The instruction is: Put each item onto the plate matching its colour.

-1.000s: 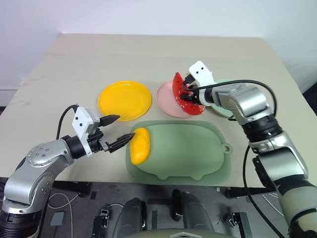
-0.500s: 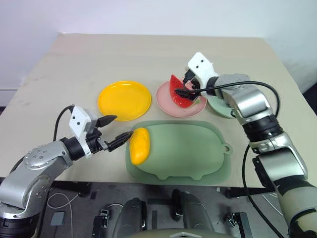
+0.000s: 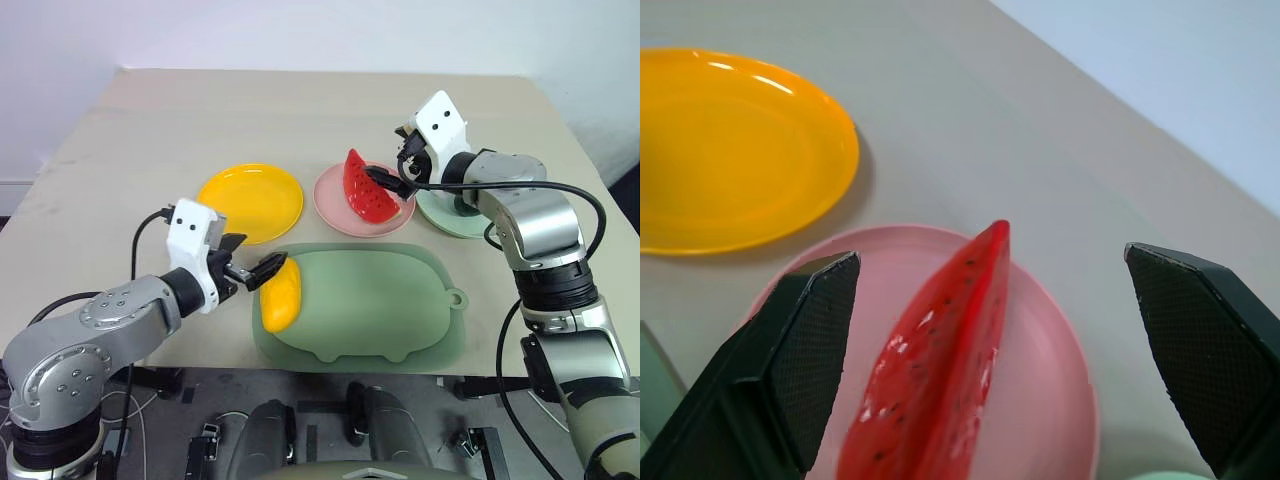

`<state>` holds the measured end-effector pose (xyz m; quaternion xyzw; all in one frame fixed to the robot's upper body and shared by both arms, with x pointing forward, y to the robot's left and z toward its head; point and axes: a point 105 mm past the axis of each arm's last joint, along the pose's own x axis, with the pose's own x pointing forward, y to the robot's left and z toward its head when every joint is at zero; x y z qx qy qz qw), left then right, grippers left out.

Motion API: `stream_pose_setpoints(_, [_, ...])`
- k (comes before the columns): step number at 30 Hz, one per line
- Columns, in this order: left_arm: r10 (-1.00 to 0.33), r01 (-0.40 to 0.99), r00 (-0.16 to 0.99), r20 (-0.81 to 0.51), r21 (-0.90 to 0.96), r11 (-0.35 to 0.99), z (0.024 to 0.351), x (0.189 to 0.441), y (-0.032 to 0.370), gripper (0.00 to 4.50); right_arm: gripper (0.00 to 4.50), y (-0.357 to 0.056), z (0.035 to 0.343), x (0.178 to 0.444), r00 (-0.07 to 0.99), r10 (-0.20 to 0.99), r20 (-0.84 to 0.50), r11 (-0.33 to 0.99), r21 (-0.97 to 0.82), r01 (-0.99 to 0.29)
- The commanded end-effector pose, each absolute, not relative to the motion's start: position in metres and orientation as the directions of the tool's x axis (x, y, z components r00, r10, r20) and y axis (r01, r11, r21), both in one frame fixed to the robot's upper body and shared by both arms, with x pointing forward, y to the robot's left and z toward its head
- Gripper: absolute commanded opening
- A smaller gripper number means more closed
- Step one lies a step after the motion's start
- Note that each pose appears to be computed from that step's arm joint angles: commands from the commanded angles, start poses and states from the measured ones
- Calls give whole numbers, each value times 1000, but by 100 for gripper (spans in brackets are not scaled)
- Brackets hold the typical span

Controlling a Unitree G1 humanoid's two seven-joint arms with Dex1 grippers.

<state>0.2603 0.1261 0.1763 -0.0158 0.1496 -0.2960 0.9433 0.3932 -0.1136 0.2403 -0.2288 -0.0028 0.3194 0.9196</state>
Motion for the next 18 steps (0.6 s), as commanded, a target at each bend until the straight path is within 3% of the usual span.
stream_pose_setpoints(1, [-561,575,749,-353,-76,815,165,250,117,450,446,-105,261,386,789,612,-60,683,-462,-565])
stream_pose_setpoints(8, [-492,553,719,-491,-26,833,133,249,115,450,446,-109,265,349,700,713,-47,605,-463,-647])
stream_pose_setpoints(13, [-495,544,705,-507,-60,837,120,252,107,450,446,-127,233,295,559,814,-156,474,-378,-795])
stream_pose_setpoints(18, [-488,542,698,-525,-59,838,114,255,107,450,446,-147,205,280,588,777,-226,514,-312,-799])
